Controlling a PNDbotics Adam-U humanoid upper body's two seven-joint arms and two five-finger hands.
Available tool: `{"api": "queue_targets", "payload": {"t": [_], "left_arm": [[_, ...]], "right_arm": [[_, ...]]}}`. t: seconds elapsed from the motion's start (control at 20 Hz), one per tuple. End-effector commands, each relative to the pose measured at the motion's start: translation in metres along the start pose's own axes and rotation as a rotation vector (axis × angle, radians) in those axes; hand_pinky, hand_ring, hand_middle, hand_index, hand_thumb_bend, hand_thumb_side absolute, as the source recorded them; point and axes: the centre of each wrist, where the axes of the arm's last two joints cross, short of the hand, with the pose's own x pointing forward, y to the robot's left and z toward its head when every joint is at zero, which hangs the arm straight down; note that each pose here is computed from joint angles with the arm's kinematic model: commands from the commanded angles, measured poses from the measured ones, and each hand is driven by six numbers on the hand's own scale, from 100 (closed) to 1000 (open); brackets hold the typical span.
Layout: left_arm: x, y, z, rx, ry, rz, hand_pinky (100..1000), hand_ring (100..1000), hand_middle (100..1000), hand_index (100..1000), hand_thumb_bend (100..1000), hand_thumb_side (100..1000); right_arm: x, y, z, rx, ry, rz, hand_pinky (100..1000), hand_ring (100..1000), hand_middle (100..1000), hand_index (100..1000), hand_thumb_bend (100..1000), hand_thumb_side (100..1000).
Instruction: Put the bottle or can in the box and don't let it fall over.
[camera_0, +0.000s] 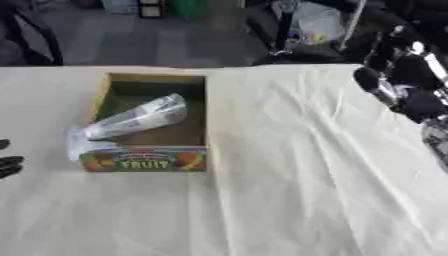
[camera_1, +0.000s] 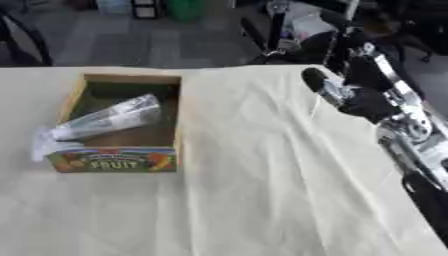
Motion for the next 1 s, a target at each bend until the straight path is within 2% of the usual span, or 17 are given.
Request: {"api": "queue_targets", "payload": {"t": [0.05, 0.15, 0.35, 0.4, 0.45, 0.5, 0.7, 0.85, 1.0], "left_arm": [[0.008, 0.008, -0.003, 0.008, -0.031, -0.03, 715, 663, 745, 834, 479, 759], [0.008, 0.008, -0.003, 0.008, -0.029, -0.03, 717, 663, 745, 834, 480, 758], [0.005, 0.009, 0.001, 0.011, -0.016, -0.034, 717, 662, 745, 834, 481, 758], [0.004, 0.009, 0.002, 0.01, -0.013, -0.034, 716, 662, 745, 834, 481, 759], [0.004, 0.008, 0.003, 0.007, -0.01, -0.033, 716, 662, 744, 834, 504, 739], [0.003, 0.008, 0.004, 0.004, -0.006, -0.033, 715, 662, 745, 834, 482, 759], [0.0, 0.008, 0.007, 0.0, 0.009, -0.034, 715, 662, 745, 834, 483, 759], [-0.002, 0.007, 0.009, -0.008, 0.015, -0.036, 715, 663, 746, 834, 484, 759], [-0.002, 0.007, 0.009, -0.011, 0.013, -0.035, 716, 663, 746, 834, 485, 758]], "right_arm": [[0.015, -0.001, 0.007, -0.044, -0.045, 0.041, 807, 762, 734, 1000, 409, 273], [0.014, 0.002, 0.012, -0.069, -0.035, 0.057, 801, 747, 698, 1000, 410, 259], [-0.003, 0.008, 0.04, -0.252, 0.017, 0.126, 797, 738, 680, 990, 415, 248], [-0.006, 0.011, 0.045, -0.282, 0.029, 0.136, 794, 723, 667, 968, 399, 221], [-0.01, 0.014, 0.049, -0.306, 0.04, 0.142, 793, 722, 668, 965, 406, 152], [-0.013, 0.018, 0.052, -0.328, 0.051, 0.146, 794, 723, 667, 961, 382, 164], [-0.022, 0.027, 0.058, -0.41, 0.064, 0.14, 790, 720, 664, 953, 349, 100], [-0.028, 0.032, 0.06, -0.462, 0.07, 0.132, 789, 719, 662, 953, 331, 100], [-0.032, 0.037, 0.063, -0.458, 0.095, 0.149, 790, 717, 661, 958, 328, 100]]}}
